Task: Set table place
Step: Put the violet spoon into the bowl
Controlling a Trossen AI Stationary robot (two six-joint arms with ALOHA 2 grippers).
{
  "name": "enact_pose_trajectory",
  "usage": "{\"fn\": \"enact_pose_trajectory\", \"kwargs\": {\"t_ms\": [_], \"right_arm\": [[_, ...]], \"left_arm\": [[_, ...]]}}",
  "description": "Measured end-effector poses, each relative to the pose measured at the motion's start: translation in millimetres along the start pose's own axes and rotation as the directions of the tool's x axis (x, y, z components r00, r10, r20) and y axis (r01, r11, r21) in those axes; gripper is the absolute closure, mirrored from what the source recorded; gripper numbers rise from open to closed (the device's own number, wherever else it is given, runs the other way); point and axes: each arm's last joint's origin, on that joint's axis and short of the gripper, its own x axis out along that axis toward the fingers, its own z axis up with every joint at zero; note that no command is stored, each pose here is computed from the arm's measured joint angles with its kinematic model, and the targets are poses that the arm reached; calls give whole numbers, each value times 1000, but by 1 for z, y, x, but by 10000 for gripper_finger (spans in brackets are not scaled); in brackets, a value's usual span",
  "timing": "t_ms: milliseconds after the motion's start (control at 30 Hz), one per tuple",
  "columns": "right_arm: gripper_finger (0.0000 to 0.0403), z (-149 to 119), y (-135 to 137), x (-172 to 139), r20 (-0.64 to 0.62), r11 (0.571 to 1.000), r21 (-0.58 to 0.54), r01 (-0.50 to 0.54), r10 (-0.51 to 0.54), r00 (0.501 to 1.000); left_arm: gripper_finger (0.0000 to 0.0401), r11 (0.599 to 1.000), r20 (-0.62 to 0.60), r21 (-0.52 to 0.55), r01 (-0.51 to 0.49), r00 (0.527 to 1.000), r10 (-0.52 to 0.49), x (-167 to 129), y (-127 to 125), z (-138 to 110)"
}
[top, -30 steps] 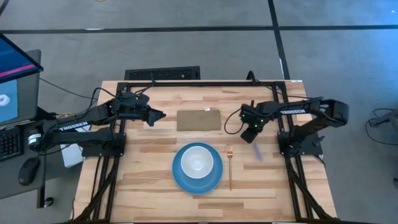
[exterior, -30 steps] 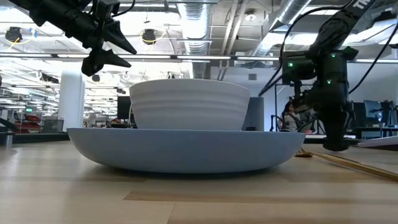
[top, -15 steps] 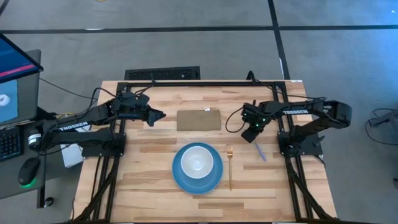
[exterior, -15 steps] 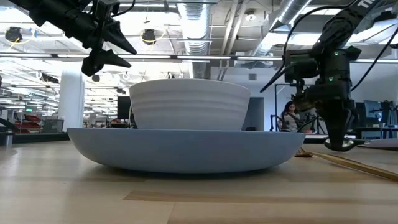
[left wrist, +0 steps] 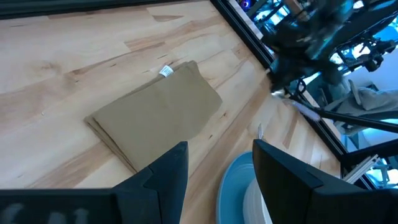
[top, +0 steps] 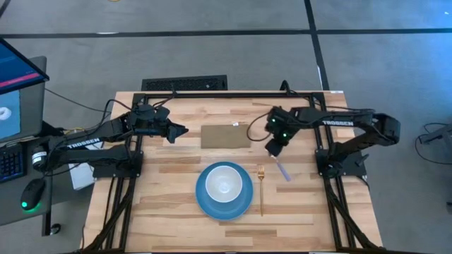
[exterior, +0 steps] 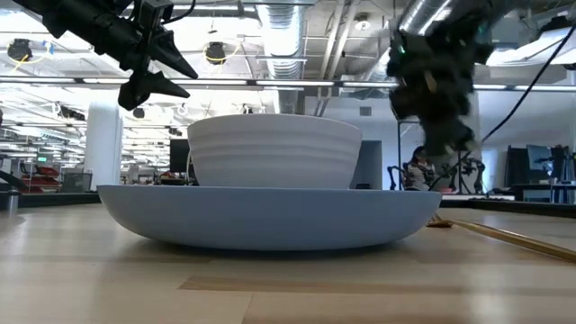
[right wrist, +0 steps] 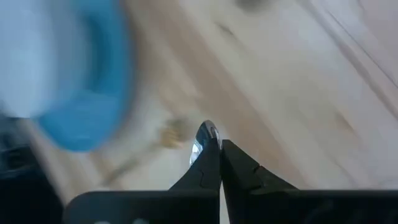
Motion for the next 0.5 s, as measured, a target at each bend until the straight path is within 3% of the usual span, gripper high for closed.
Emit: {"fn": "enact_pose_trajectory", "kwargs": {"t_ms": [267, 500], "right_arm": [[383, 35, 74, -33, 94, 970, -205, -132, 154, 984], [383, 58, 126, -15, -13, 919, -310, -245, 253, 967]], "left_arm": [[232, 1000, 0, 0, 0, 1000, 0, 0, 0, 0], [232, 1000, -1, -1, -1, 1000, 1, 0, 0, 0]]}}
